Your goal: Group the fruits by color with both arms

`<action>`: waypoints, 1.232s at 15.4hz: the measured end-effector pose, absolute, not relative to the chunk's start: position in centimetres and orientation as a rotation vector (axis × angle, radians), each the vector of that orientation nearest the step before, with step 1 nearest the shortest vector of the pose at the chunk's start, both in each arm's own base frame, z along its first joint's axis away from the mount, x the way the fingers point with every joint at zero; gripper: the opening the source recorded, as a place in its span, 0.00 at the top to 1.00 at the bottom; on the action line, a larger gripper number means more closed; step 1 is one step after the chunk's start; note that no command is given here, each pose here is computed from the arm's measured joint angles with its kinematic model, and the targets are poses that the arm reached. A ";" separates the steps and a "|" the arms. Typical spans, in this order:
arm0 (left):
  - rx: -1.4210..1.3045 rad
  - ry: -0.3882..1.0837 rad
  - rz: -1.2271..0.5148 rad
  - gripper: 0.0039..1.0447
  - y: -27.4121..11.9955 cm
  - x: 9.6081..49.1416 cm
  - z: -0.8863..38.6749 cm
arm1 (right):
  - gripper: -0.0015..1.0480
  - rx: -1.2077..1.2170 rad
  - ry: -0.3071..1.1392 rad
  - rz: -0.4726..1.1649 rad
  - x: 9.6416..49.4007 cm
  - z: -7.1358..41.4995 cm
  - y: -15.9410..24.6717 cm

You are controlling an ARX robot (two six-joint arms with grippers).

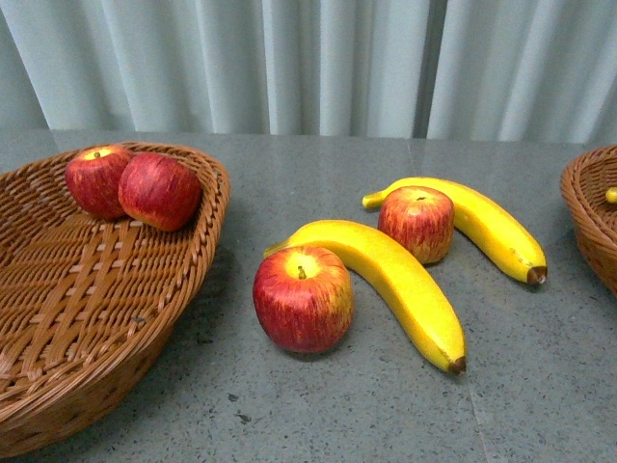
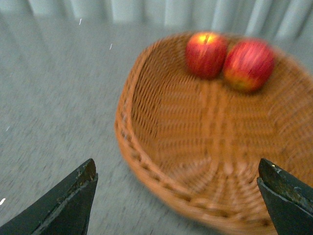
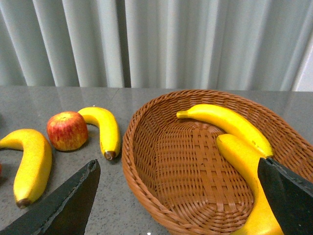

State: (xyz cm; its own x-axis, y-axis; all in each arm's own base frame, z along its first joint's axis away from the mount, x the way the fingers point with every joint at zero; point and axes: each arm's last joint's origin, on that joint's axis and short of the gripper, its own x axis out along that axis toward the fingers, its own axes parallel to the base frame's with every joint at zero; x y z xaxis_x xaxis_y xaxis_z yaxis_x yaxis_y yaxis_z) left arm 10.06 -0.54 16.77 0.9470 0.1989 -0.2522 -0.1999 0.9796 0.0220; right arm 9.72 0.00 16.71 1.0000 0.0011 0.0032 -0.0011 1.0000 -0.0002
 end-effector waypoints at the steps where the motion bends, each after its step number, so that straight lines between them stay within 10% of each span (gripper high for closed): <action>1: 0.008 0.261 0.269 0.06 -0.5 10.4 17.1 | 0.06 0.001 -0.005 0.002 9.7 16.7 0.0; 4: 0.001 0.146 0.410 0.06 0.5 11.9 19.9 | 0.06 0.000 -0.004 0.000 9.7 16.7 0.0; 14: 0.088 0.097 -0.047 0.06 -2.1 23.3 26.7 | 0.06 0.000 -0.004 0.000 9.7 16.7 0.0; 19: 0.213 0.396 -0.616 0.06 -14.7 30.5 22.1 | 0.06 0.000 -0.004 0.000 9.7 16.7 0.0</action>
State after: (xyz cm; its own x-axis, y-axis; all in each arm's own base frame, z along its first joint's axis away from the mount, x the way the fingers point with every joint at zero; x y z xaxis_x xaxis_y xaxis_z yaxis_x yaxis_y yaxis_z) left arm 30.53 -14.71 22.15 0.7446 -0.5176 -0.4215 0.5979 0.7979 0.0765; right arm 9.71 0.00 16.72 1.0000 0.0000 0.0044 0.0000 1.0000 0.0002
